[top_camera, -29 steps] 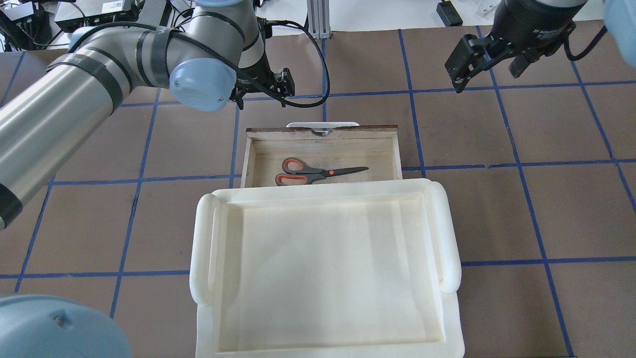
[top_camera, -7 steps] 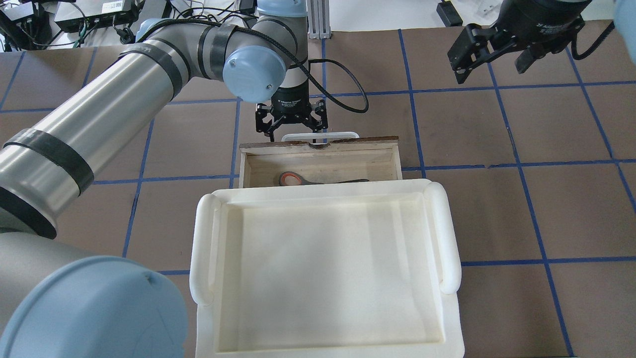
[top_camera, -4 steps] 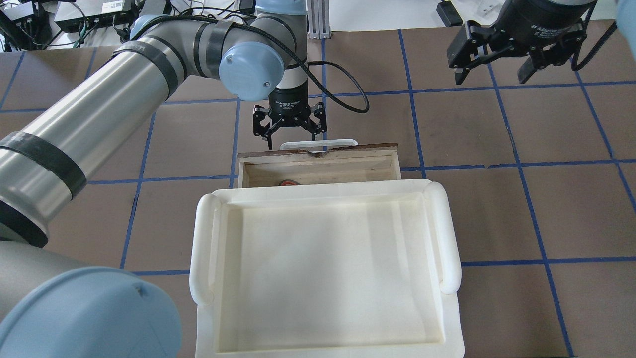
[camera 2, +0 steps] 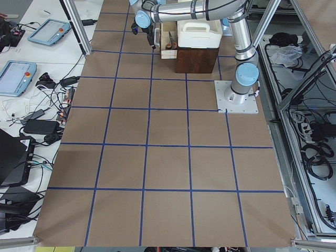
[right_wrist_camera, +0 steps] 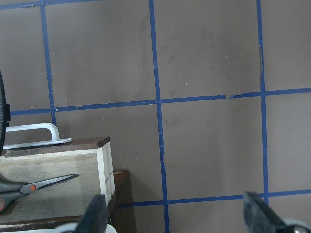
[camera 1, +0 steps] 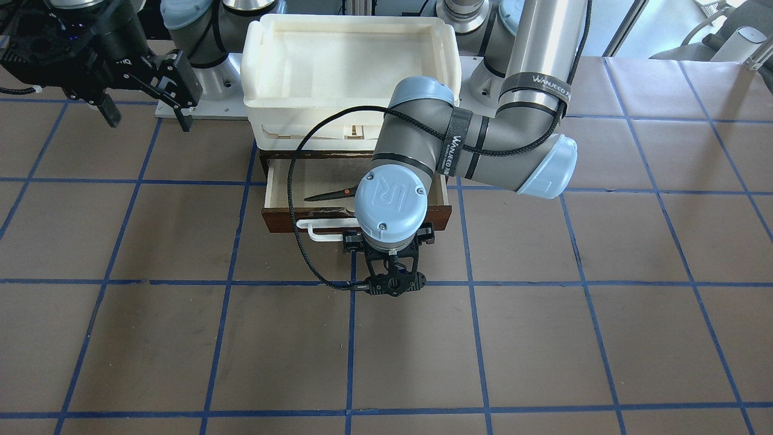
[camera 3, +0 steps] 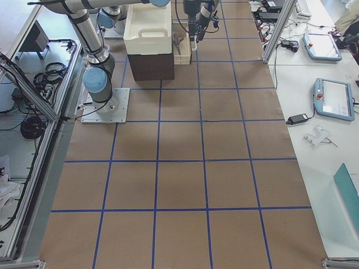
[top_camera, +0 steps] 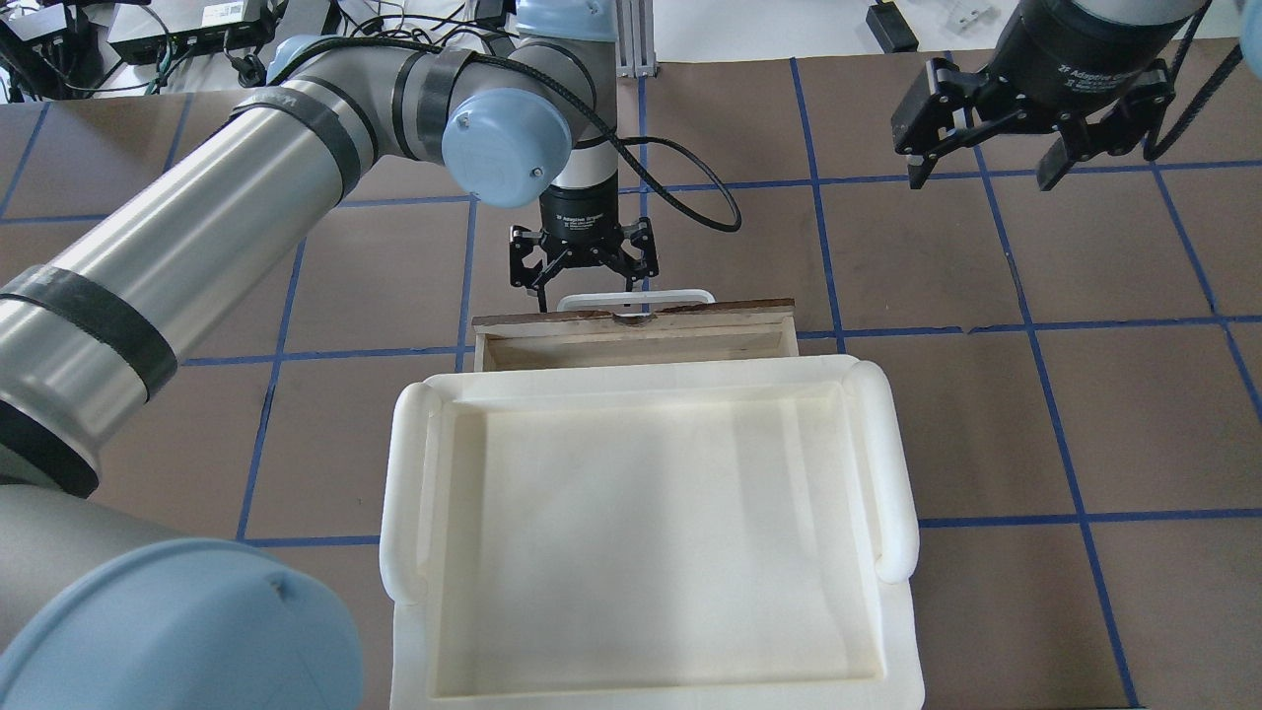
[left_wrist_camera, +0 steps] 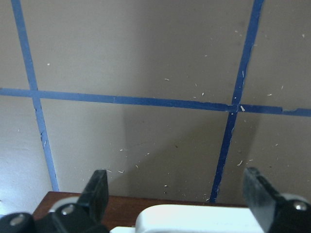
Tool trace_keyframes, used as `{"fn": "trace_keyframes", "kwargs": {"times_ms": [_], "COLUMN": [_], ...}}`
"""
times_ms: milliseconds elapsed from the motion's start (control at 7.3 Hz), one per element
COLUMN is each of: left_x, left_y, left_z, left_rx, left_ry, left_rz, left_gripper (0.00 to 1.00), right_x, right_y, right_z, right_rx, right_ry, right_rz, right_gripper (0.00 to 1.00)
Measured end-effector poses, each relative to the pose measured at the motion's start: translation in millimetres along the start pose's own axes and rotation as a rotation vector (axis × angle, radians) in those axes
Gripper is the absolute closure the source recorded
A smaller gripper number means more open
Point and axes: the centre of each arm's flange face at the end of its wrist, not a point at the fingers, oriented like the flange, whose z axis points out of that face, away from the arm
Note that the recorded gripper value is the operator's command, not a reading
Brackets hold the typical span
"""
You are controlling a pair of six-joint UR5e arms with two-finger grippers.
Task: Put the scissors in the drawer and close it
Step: 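Push the drawer front with the left gripper toward the cabinet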
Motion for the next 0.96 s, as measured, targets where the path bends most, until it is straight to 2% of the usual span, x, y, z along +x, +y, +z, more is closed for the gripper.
{"fn": "trace_keyframes", "kwargs": {"times_ms": [959], "left_x": [2.4], "left_y": [16.4], "left_z": [14.7], "left_rx": [-0.085], "left_ry": [-0.038], "left_rz": [-0.026], "left_gripper": [0.0], "right_x": [-0.4], "right_y": [-0.4], "right_z": [1.1], "right_rx": [-0.002], "right_ry": [-0.005], "right_rz": [0.0], "right_gripper": [0.0]}}
